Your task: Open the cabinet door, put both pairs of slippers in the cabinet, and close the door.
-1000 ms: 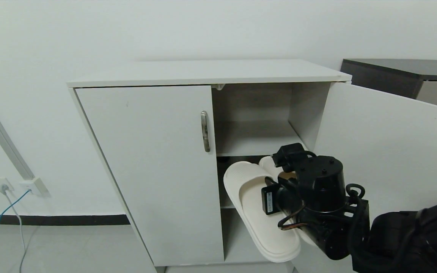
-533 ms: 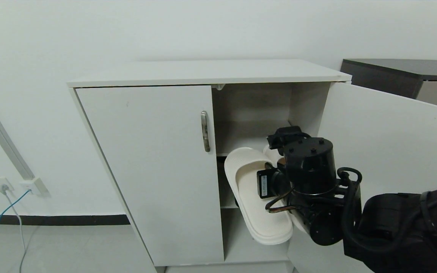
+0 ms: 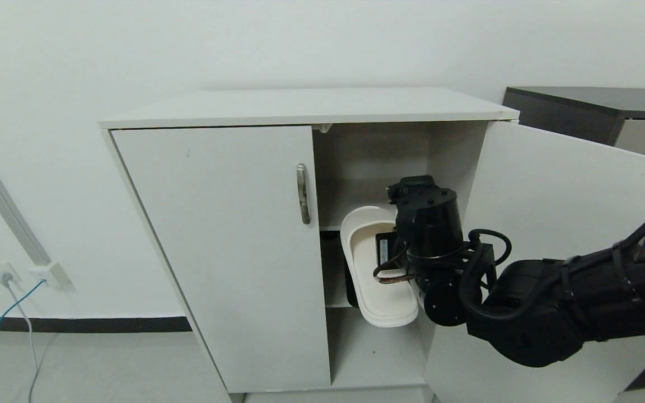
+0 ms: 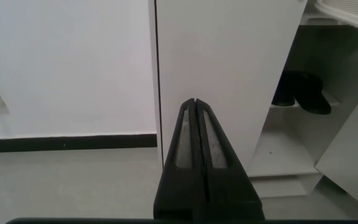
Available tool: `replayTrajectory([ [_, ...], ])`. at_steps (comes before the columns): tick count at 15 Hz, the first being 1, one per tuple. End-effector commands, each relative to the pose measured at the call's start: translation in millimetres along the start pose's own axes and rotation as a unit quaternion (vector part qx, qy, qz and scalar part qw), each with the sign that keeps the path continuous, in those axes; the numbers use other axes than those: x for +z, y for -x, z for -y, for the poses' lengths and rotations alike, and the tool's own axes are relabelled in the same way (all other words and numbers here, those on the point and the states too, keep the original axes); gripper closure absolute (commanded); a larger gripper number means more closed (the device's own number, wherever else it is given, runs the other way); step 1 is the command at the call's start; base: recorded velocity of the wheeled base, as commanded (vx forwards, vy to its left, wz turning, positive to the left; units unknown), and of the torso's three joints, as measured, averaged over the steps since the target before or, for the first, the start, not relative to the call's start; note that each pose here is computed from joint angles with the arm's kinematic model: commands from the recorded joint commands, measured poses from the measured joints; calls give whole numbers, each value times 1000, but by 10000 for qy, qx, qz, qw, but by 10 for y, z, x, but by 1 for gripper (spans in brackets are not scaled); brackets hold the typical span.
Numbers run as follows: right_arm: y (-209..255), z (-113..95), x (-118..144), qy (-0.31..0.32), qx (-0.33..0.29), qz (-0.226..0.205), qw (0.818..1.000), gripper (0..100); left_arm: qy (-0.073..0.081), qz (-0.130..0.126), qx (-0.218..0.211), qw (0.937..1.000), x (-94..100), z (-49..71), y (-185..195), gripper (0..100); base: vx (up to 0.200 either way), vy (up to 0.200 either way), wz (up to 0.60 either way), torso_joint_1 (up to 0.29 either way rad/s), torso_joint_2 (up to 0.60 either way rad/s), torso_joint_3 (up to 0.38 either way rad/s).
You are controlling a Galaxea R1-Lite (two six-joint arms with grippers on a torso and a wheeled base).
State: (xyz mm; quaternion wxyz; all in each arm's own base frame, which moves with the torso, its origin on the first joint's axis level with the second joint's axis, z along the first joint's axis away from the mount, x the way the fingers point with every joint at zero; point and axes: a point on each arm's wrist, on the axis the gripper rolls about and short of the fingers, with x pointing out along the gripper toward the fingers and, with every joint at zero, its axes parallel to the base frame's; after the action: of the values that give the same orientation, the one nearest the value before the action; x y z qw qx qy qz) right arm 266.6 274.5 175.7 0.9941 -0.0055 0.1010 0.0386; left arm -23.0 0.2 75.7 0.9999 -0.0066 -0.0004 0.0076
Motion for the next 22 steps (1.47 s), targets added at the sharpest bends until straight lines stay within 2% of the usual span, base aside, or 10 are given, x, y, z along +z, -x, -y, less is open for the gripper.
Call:
replayTrajectory([
  [1,-51,-14,-26,11,-34,-19,10000,100,3,-11,1,10000,-1,0,-1,100,0,0,0,0,0,0],
  [7,-79,4,3,-113,-72,15,9999,100,3,-11,-14,10000,-1,1,-1,100,200,0,0,2,-1,1],
  [14,-111,16,-6,-103,-97,1,9999,100,11,-3,1,10000,1,0,-1,100,0,0,0,0,0,0],
  [18,-386,1,-16,-142,-276,3,9995,100,3,-3,9,10000,1,0,-1,100,0,0,0,0,0,0],
  [22,-643,-7,85,-191,-358,-16,9992,100,11,-11,17,10000,-1,0,-1,100,0,0,0,0,0,0],
])
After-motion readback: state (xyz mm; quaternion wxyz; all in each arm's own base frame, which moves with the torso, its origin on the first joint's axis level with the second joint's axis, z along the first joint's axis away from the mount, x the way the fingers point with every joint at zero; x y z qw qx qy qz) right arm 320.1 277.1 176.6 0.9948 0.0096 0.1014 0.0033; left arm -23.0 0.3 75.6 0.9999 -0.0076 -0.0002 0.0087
